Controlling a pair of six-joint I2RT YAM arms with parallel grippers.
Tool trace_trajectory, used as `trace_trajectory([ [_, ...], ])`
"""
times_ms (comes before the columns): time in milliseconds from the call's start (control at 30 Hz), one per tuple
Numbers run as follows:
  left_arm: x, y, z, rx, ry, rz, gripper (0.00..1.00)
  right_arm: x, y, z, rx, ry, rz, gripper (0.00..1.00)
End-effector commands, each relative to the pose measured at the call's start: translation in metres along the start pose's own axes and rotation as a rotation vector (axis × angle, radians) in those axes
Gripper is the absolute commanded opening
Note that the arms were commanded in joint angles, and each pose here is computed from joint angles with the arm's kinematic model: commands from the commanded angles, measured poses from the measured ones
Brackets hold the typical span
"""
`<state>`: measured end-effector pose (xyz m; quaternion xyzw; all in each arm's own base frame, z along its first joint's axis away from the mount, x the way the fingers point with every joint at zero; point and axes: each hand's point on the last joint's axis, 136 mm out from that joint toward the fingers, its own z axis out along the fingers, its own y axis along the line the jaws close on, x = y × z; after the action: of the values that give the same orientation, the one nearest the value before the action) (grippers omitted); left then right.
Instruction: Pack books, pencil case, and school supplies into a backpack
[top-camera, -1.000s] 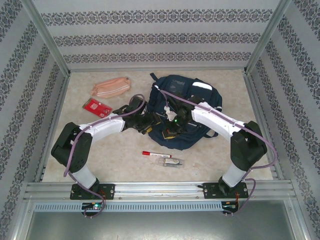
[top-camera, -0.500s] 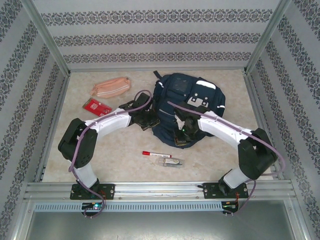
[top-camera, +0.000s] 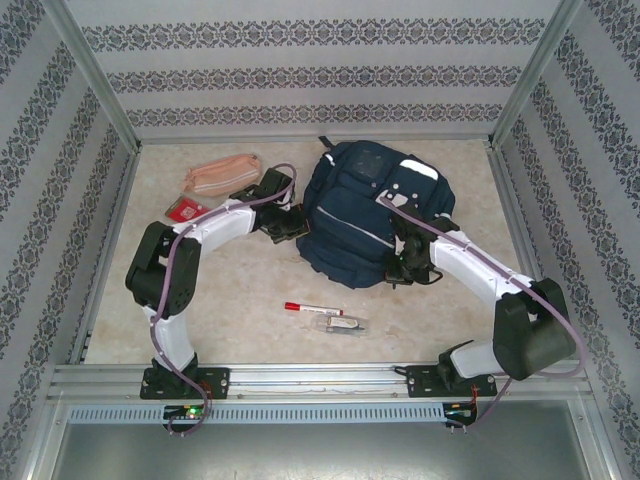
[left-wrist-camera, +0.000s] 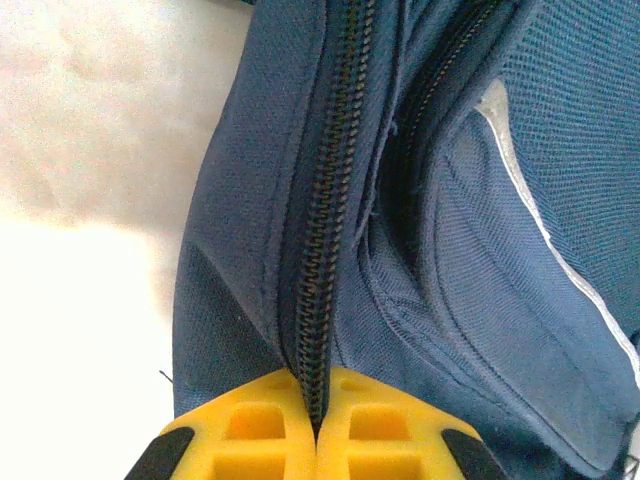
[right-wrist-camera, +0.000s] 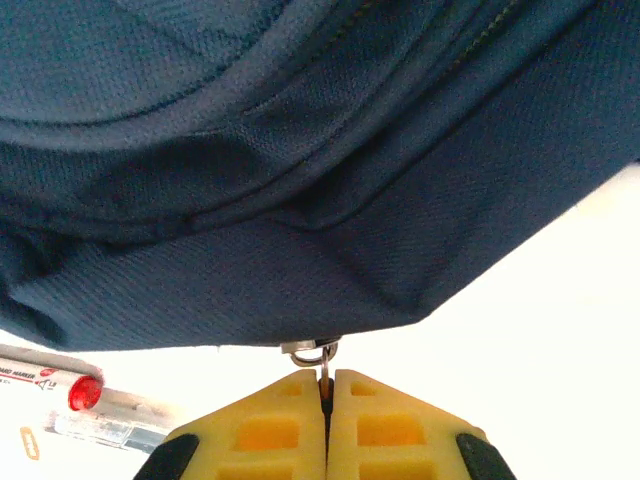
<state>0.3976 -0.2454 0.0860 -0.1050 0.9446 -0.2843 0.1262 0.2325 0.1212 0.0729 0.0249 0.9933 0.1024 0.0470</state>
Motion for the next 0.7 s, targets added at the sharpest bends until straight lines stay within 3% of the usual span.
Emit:
trace_trajectory([
  [0,-0.03,-0.002,-0.008,-0.021,-0.055,0.177,0.04,0.002,0.008,-0.009,-0.04,-0.016,-0.112,0.0],
  [67,-0.042,-0.002,-0.012,-0.063,-0.09,0.206,0.29,0.001,0.03,-0.019,-0.112,-0.025,-0.188,0.0],
  [133,-0.047,-0.008,-0.022,-0.073,-0.097,0.21,0.4,0.003,0.058,-0.03,-0.19,-0.035,-0.271,0.0],
  [367,-0.007,-0.012,-0.064,-0.033,-0.049,0.018,0.51,-0.008,0.124,-0.058,-0.345,-0.081,-0.389,0.0],
  [533,0.038,-0.003,-0.062,-0.043,-0.01,-0.101,0.56,-0.012,0.144,-0.059,-0.379,-0.046,-0.424,0.0],
  [667,0.049,-0.004,-0.052,-0.05,-0.009,-0.152,0.57,-0.008,0.151,-0.052,-0.371,-0.019,-0.451,0.0],
])
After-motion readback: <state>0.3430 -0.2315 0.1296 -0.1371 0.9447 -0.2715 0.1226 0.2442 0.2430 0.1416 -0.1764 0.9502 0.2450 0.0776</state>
